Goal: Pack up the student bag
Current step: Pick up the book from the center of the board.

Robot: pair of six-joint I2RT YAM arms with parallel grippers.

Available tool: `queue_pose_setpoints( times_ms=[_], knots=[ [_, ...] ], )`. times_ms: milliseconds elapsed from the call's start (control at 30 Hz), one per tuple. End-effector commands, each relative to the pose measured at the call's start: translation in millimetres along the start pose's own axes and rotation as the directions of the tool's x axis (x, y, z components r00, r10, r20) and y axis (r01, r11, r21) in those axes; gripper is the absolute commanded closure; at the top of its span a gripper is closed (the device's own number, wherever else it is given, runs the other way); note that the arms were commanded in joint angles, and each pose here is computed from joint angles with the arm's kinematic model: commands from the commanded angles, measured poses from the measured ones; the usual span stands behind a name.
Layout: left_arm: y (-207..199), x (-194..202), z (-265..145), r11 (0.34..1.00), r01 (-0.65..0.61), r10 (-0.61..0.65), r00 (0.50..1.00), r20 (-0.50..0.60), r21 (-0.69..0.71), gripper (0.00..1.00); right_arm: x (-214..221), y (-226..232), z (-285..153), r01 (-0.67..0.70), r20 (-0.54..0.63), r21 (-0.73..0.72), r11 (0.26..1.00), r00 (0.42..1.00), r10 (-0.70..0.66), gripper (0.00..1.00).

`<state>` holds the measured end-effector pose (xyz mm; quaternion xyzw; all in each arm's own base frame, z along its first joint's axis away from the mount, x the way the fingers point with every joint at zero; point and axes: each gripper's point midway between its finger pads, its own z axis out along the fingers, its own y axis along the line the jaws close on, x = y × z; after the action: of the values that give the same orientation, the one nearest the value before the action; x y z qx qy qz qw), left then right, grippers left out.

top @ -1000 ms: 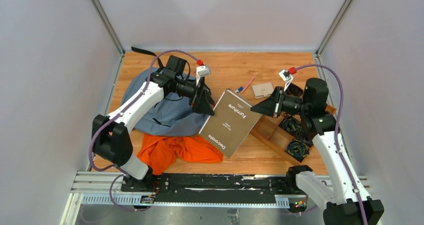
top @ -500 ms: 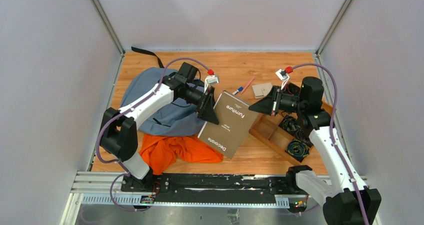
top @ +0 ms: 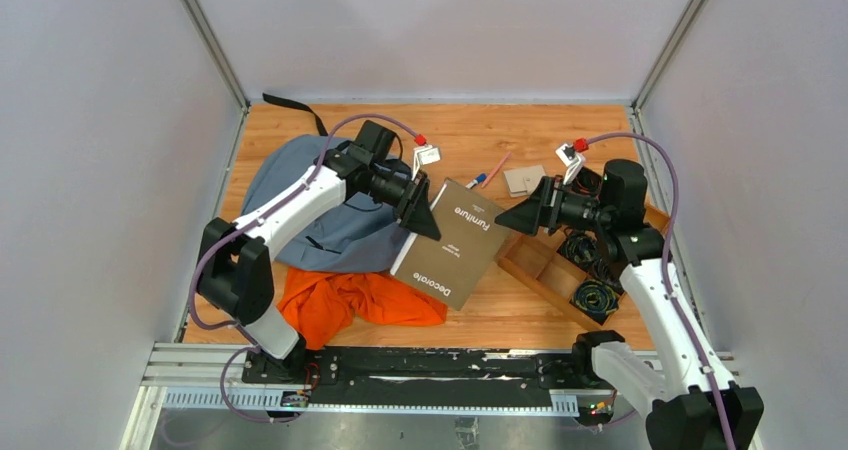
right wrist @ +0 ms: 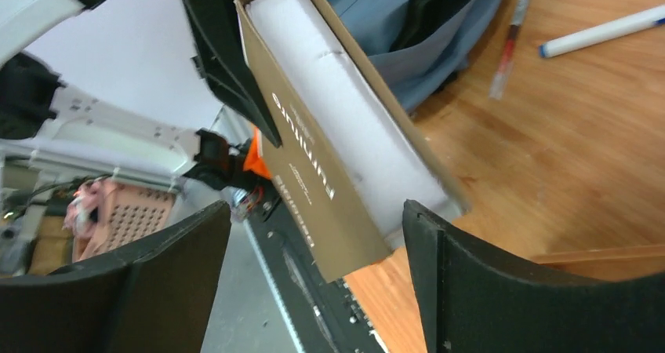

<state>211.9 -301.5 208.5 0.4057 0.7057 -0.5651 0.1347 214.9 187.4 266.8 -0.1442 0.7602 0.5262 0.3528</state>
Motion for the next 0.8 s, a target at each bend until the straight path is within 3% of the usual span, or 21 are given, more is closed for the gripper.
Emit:
queue_pose_setpoints(
  times_ms=[0, 133, 233, 267, 400, 500, 567, 633, 700, 767],
  knots=[
    [-4, -61, -21, 0.969, 0.05, -0.005, 0.983, 0.182, -0.24, 1.0, -9, -19, -17, 0.038, 0.089, 0.217, 0.975, 0.994, -0.058, 0.12],
    [1, -102, -53, 0.877, 0.203, -0.006, 0.91, 0.414, -0.435, 1.0, -14, -32, -34, 0.026, 0.14, 0.371, 0.928, 0.987, -0.084, 0.09],
    [13, -115, -94, 0.702, 0.49, -0.073, 0.771, 0.632, -0.516, 1.0, -10, -39, -43, 0.039, 0.143, 0.43, 0.902, 0.983, -0.111, 0.09],
    [15, -114, -104, 0.64, 0.599, -0.115, 0.694, 0.711, -0.481, 1.0, -8, -42, -46, 0.042, 0.143, 0.449, 0.892, 0.983, -0.118, 0.08],
    [3, -116, -110, 0.607, 0.755, -0.232, 0.468, 0.853, -0.249, 1.0, -5, -46, -50, 0.036, 0.143, 0.479, 0.877, 0.983, -0.118, 0.06],
    [4, -107, -112, 0.53, 0.832, -0.303, 0.364, 0.881, -0.161, 1.0, -5, -45, -48, 0.037, 0.155, 0.465, 0.885, 0.98, -0.122, 0.06],
    [7, -101, -115, 0.447, 0.884, -0.331, 0.307, 0.892, -0.139, 1.0, -4, -44, -44, 0.032, 0.165, 0.446, 0.894, 0.979, -0.117, 0.06],
    [10, -96, -116, 0.382, 0.91, -0.345, 0.303, 0.888, -0.163, 1.0, -3, -41, -39, 0.039, 0.167, 0.422, 0.906, 0.979, -0.12, 0.06],
    [12, -94, -113, 0.349, 0.921, -0.368, 0.305, 0.879, -0.173, 1.0, -1, -40, -34, 0.027, 0.174, 0.407, 0.913, 0.979, -0.107, 0.06],
    [14, -92, -110, 0.327, 0.934, -0.392, 0.276, 0.878, -0.147, 1.0, 1, -37, -29, 0.015, 0.183, 0.384, 0.923, 0.979, -0.093, 0.07]
  ],
)
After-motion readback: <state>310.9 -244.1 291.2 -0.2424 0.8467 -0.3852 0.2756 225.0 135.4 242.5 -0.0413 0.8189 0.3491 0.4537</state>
